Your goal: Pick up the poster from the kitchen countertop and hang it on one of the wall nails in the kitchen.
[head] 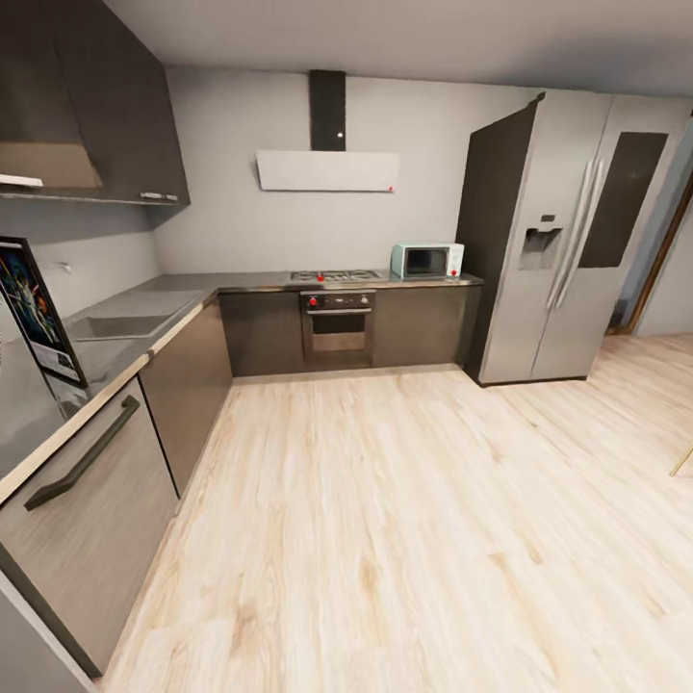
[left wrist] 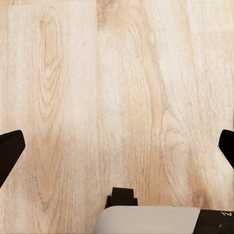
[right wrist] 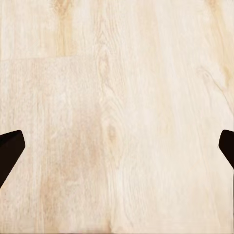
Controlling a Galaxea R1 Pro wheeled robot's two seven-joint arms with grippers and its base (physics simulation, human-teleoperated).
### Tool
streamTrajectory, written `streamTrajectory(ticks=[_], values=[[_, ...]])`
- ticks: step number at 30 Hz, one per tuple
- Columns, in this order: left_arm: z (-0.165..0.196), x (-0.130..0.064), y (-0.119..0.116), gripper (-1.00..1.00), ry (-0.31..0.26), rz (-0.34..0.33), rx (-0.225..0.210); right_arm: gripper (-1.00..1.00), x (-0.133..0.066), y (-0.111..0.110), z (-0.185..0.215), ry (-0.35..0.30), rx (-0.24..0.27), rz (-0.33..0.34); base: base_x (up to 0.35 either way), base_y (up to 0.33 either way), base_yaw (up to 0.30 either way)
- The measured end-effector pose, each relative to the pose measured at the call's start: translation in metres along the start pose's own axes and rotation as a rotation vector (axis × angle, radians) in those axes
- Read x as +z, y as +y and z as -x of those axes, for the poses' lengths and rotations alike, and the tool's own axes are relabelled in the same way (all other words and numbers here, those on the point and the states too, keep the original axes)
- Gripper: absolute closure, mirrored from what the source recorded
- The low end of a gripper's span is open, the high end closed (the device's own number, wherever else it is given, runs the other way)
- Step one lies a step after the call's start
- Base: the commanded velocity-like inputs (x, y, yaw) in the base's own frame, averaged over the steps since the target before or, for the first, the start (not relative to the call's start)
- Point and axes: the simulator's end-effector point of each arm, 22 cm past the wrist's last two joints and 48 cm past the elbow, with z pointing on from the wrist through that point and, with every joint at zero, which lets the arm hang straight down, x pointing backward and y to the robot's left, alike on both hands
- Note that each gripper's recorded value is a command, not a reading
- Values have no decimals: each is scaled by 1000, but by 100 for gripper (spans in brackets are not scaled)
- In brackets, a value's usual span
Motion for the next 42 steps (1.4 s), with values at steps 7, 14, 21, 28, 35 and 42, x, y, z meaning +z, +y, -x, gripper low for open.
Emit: streamTrajectory(ticks=[7,14,21,28,35,42], values=[[-2,0,2,-100,5,4,-4,-100,0,0,-3,5,0,-2,230,-243,231],[-4,0,2,-100,10,4,-4,-100,0,0,-5,11,-1,-2,238,-246,251],[-5,0,2,-100,14,4,-5,-100,0,0,-7,16,-1,-2,148,-149,253],[-7,1,2,-100,19,4,-5,-100,0,1,-9,22,-1,-2,16,-16,256],[-9,1,3,-100,23,4,-4,-100,0,2,-12,27,-1,-1,1,-1,259],[-11,1,3,-100,28,5,-4,-100,0,2,-14,32,-1,0,0,0,260]])
